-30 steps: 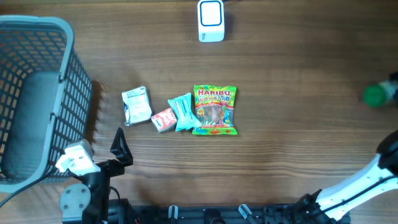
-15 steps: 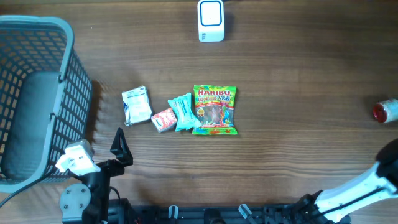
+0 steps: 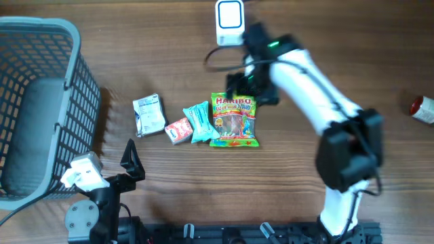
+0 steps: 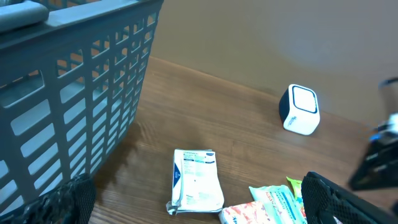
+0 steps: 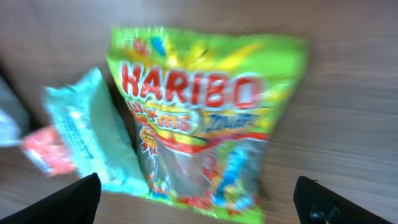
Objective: Scan the item barcode
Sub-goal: 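Reach the right gripper to the Haribo bag and grasp it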
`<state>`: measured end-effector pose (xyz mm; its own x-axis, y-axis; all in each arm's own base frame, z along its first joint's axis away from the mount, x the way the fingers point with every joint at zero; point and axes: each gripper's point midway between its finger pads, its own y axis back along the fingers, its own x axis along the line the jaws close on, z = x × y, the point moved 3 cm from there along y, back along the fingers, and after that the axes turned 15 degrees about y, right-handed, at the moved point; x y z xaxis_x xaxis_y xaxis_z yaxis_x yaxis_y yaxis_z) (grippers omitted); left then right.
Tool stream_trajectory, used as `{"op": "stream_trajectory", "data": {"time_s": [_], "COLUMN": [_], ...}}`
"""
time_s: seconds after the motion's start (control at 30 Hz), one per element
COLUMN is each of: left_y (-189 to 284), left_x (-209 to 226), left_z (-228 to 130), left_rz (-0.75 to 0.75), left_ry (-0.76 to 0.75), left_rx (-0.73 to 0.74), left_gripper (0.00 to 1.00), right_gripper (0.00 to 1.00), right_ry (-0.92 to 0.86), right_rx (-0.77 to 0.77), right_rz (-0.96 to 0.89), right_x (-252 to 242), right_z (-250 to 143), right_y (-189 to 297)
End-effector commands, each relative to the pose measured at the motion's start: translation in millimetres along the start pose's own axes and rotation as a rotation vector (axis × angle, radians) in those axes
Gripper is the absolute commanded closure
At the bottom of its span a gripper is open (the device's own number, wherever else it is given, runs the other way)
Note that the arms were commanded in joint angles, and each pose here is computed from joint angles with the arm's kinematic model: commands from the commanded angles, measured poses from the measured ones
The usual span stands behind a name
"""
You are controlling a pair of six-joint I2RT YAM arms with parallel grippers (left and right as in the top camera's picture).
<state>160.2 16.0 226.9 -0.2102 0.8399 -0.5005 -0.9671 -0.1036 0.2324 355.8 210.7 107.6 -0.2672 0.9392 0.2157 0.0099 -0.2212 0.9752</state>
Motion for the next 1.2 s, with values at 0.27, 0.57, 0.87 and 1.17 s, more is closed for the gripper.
{"op": "stream_trajectory", "data": {"time_s": [0.27, 0.57, 0.87, 1.17], "left_y": [-0.9, -0.9, -0.9, -0.9], "left_x": [0.0, 0.0, 0.0, 0.0], "left_z": [-2.1, -2.1, -2.1, -2.1], "left_rz": [-0.007, -0.007, -0.007, -0.007], "left_ry": [0.004, 0.004, 0.004, 0.004], "left_rx": [0.005, 0.005, 0.005, 0.005], "left_gripper": [0.0, 0.0, 0.0, 0.0], "right_gripper": [0.49, 0.96, 0.96, 0.96], "right_ry": [-0.126, -0.271, 0.112, 0.589], "right_rx": [0.223, 0.207, 0.059, -0.012], "right_rz": [-0.341, -0.294, 0.242, 0.761], "right_x": [-1.8, -11.8, 53.5, 110.2], "right_z": [-40.1, -24.0, -24.5, -48.1], "right_y": [-100.2, -45.2, 60.7, 91.2]}}
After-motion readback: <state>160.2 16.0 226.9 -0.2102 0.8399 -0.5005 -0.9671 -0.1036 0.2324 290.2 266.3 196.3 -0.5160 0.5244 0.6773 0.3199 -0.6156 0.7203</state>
